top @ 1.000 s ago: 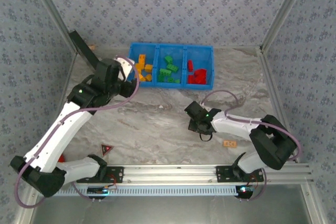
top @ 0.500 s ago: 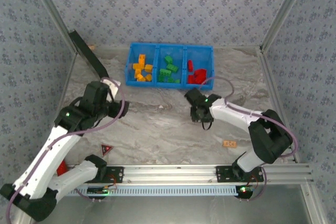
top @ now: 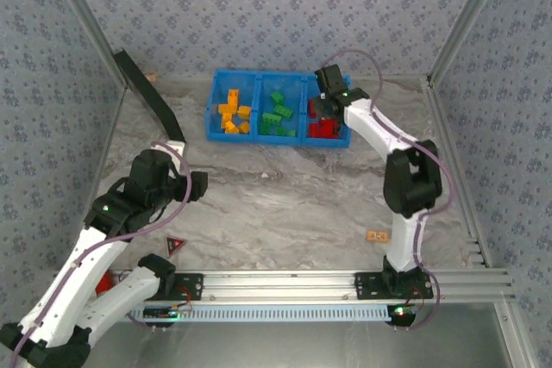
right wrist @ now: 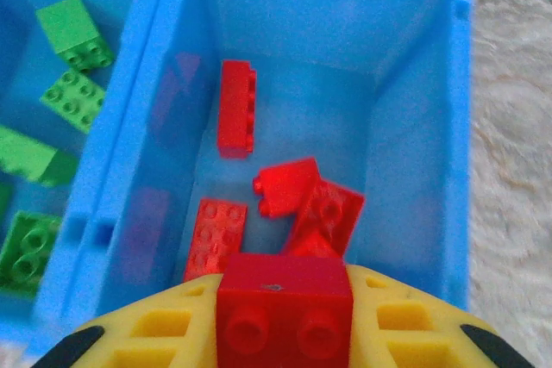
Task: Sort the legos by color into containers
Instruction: Place the lego in the container.
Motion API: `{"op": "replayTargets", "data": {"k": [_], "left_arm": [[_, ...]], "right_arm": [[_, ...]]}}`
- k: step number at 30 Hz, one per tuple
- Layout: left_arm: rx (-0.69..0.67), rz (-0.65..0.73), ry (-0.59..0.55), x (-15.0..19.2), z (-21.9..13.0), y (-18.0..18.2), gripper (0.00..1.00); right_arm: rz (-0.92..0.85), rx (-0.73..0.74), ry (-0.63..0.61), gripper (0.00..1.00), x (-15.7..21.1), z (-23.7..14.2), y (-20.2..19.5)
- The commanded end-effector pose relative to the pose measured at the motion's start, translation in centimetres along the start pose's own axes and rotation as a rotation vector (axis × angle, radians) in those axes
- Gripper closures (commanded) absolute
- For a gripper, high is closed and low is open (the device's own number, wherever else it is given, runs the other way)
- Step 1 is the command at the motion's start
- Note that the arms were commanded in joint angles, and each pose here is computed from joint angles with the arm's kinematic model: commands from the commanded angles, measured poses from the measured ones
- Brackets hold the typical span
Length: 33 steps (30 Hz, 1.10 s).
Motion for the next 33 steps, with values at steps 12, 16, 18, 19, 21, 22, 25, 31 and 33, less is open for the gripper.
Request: {"op": "replayTargets", "data": {"k": [12,16,18,19,21,22,25,31,33], "left_arm": [[-0.073,-0.071,-0.047,-0.4,-0.4,0.8,0.15],[-0.077,-0.099,-0.105,-1.0,0.4,0.7,0.12],[-0.110,-0.102,-0.143,-1.6,0.8,0.9,0.10],[-0.124,-0.105,-0.170,-2.1,1.0,0.9,0.10],[-0.149,-0.099,-0.201,-2.8,1.7,1.2,0.09],[-0.174,-0.088,-0.218,-3.2,2.1,1.5,0.09],[-0.301,-0.091,-0.261,-3.7,3.6,3.5,0.06],[-0.464,-0.290,-0.356,-1.0,7.5,10.6,0.04],[-0.483,-0.316,-0.412,0.7,9.0,12.0,0.04]], "right_arm": [[-0.095,0.032,0.090,0.64,-2.3,7.6,-0.9],[-0.062,0.019,0.066,0.52,-2.8,6.8,-1.6],[-0.055,0.011,0.043,0.49,-3.3,5.7,-1.8],[-0.054,0.011,0.034,0.49,-3.5,5.1,-1.9],[-0.049,0.009,0.009,0.49,-4.1,3.4,-2.3],[-0.047,0.003,-0.005,0.49,-4.3,2.5,-2.4],[-0.036,-0.014,-0.068,0.40,-4.6,-1.4,-3.1],[0.013,-0.052,-0.214,0.00,-1.8,-10.4,-5.2],[0.038,-0.051,-0.241,0.00,0.4,-12.1,-6.1]]}}
Point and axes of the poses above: each hand's point on the last joint's axis, 136 mm out from that joint toward the fingers, its own z axis out along the fingers, its own y axis along the line the jaws close on, x = y × z, the point moved 9 cm from there along -z, back along the fingers, and after that the axes turned 2 degrees about -z, right-handed, at the moved point
